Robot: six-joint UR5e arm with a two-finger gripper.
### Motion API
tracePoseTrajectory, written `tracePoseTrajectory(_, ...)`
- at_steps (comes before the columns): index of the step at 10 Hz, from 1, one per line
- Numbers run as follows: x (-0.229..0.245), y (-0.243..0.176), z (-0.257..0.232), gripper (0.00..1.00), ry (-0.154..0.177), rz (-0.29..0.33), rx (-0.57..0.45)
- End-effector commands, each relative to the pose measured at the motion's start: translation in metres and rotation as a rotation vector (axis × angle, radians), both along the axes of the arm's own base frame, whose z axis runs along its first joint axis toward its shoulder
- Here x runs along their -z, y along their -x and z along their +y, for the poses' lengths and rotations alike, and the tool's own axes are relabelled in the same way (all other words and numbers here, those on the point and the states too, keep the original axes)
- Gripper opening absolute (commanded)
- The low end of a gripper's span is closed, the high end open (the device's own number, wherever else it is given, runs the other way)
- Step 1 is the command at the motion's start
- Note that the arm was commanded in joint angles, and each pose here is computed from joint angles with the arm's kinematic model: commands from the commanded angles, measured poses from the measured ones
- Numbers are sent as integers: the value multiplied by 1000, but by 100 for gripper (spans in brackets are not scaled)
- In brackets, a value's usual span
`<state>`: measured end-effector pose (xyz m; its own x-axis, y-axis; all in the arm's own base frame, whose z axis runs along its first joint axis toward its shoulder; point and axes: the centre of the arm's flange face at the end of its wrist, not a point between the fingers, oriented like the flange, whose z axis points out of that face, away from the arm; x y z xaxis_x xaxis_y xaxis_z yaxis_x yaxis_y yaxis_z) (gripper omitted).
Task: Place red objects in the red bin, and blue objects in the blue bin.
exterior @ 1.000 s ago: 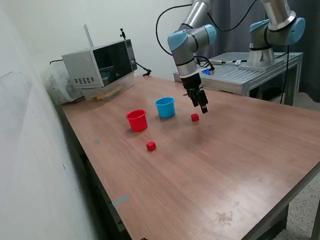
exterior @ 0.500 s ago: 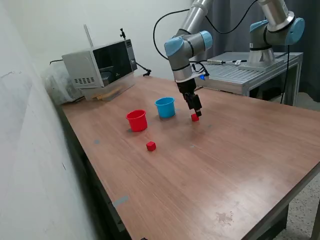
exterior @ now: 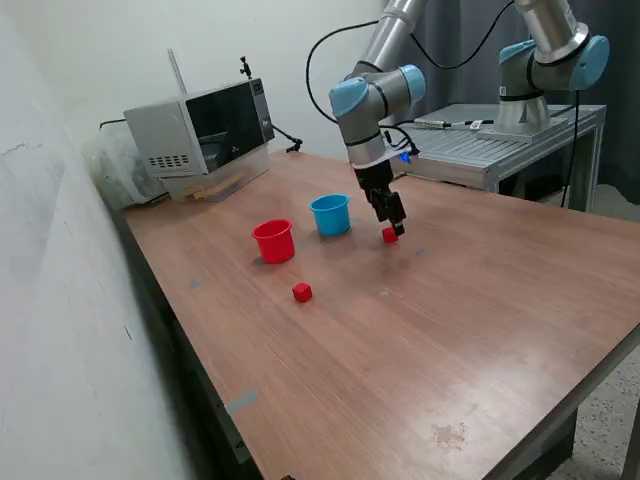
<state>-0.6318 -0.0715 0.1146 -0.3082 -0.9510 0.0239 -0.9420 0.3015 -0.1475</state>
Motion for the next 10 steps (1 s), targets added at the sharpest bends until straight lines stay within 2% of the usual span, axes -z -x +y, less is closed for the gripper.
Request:
tracePoseTrajectory(1,5,1,-3,0,1,-5,-9)
tracePoseTrajectory(2,9,1,-2,0,1,-11,-20)
tracePoseTrajectory(4,19,0,1,0,-21,-29,-23)
tracePoseTrajectory(5,17,1,1,0,-26,-15,-25)
tracePoseTrajectory(6,11,4,4,0,-47,2,-29)
tracePoseTrajectory(8,-30,21,8,0,-72,79,-33)
tracePoseTrajectory(10,-81,38,13,0,-119,169,-41)
